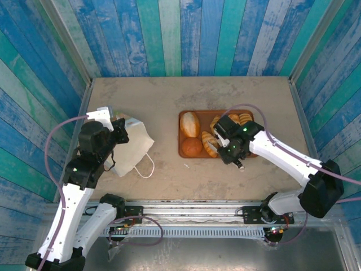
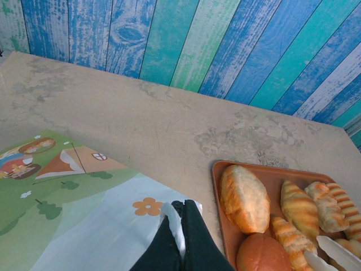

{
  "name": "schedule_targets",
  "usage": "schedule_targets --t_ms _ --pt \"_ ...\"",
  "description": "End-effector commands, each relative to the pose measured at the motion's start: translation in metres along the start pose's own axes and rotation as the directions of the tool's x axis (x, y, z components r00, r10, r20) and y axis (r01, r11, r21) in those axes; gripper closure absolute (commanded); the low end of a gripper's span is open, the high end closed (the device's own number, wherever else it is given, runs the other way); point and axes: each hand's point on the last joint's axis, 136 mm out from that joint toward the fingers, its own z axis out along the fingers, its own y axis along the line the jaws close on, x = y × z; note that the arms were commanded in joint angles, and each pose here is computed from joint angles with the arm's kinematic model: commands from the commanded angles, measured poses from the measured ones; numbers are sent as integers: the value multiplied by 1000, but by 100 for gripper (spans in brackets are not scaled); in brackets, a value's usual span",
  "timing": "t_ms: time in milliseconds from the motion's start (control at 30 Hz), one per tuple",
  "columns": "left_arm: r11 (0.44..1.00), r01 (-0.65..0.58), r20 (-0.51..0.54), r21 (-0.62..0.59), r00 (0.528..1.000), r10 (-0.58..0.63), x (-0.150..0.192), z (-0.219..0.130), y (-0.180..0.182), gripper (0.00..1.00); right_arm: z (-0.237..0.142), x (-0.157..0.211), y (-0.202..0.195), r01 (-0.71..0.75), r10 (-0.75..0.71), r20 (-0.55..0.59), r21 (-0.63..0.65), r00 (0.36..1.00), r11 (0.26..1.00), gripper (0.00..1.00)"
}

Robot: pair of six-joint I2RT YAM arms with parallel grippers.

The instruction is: Take the fake bread out of the paper bag

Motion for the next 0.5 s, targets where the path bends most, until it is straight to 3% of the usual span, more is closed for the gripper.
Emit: schedule_targets --t_ms 0,467 --pt "1000 9 18 17 1000 -9 -3 -1 -3 98 5 -4 -1 -15 15 -9 -1 1000 1000 62" --pt "999 25 21 34 999 -26 -3 3 -6 98 -21 -23 -4 -2 2 114 1 993 1000 55"
